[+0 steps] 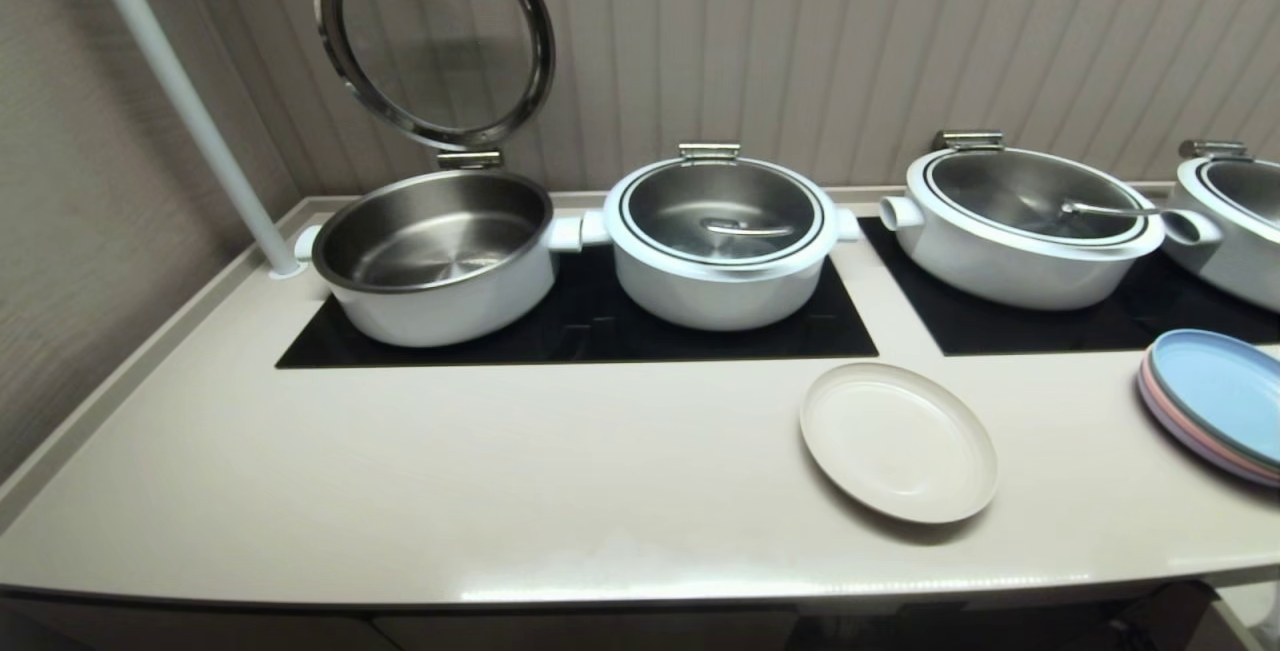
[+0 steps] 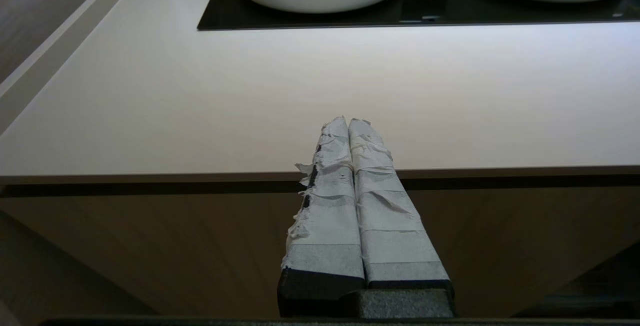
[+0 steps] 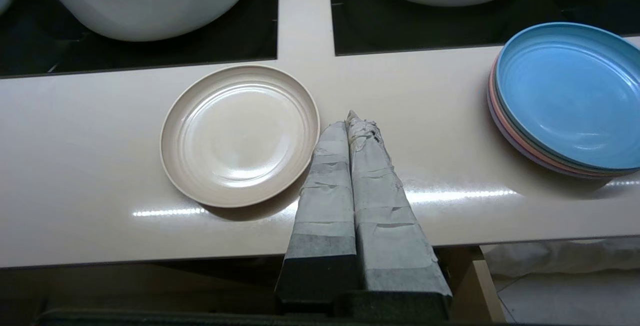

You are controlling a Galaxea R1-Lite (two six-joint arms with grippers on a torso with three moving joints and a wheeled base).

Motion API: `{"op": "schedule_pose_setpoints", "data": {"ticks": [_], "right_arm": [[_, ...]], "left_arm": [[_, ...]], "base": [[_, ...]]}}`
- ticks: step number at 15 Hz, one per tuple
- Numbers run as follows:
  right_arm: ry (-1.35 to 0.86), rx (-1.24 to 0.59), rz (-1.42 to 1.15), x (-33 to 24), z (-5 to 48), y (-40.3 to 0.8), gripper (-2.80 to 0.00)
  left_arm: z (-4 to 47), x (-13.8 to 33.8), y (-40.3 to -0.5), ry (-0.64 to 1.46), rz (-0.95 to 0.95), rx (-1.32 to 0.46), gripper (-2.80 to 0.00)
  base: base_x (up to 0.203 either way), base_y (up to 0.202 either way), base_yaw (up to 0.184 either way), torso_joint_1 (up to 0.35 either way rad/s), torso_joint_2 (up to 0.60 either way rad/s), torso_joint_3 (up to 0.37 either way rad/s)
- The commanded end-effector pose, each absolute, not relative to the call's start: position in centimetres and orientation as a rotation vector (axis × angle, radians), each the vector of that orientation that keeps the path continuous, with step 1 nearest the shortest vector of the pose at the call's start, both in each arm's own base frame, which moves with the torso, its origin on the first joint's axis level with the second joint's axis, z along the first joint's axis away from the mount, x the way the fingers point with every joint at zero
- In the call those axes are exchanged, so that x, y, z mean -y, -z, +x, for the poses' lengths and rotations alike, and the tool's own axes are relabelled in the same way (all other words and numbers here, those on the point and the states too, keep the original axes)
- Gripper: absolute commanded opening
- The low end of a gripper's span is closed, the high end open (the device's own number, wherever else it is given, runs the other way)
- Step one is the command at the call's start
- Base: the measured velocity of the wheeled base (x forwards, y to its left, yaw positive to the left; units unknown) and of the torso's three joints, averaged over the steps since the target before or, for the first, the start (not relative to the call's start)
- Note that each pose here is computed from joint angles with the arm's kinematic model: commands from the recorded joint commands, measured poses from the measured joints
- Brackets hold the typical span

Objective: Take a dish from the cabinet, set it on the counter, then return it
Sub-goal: Pick up the plate from the table

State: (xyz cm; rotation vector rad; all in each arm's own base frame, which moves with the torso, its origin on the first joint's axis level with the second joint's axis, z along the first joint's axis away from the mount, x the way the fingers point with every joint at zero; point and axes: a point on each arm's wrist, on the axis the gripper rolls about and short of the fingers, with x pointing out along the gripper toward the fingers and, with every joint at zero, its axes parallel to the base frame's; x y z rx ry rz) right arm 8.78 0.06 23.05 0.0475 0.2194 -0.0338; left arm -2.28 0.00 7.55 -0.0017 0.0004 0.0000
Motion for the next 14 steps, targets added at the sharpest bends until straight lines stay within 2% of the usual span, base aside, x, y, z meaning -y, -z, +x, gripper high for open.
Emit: {"op": "schedule_pose_setpoints", "data": {"ticks": [1, 4, 11, 14], "right_arm": [[0.036, -0.315, 0.052, -0.1, 12.2, -23.0, -2.8], [0.032, -0.414, 0.061, -0.2, 14.8, -23.1, -2.8], [-0.014, -0.834, 0.104, -0.5, 17.4, -20.8, -2.8], [-0.001, -0.918, 0.1, -0.5, 19.6, -20.5, -2.8]], "left_arm": [[-2.3, 0.0, -7.5, 0.0, -0.002, 0.0, -2.8], [-2.3, 0.0, -7.5, 0.0, -0.002, 0.0, -2.8], [-2.3, 0.0, -7.5, 0.0, -0.002, 0.0, -2.8], [-2.3, 0.0, -7.5, 0.0, -0.002, 0.0, -2.8]], "base": [[0.0, 0.0, 0.0, 0.0, 0.0, 0.0], [0.0, 0.0, 0.0, 0.0, 0.0, 0.0], [0.0, 0.0, 0.0, 0.0, 0.0, 0.0], [0.0, 0.0, 0.0, 0.0, 0.0, 0.0]]}}
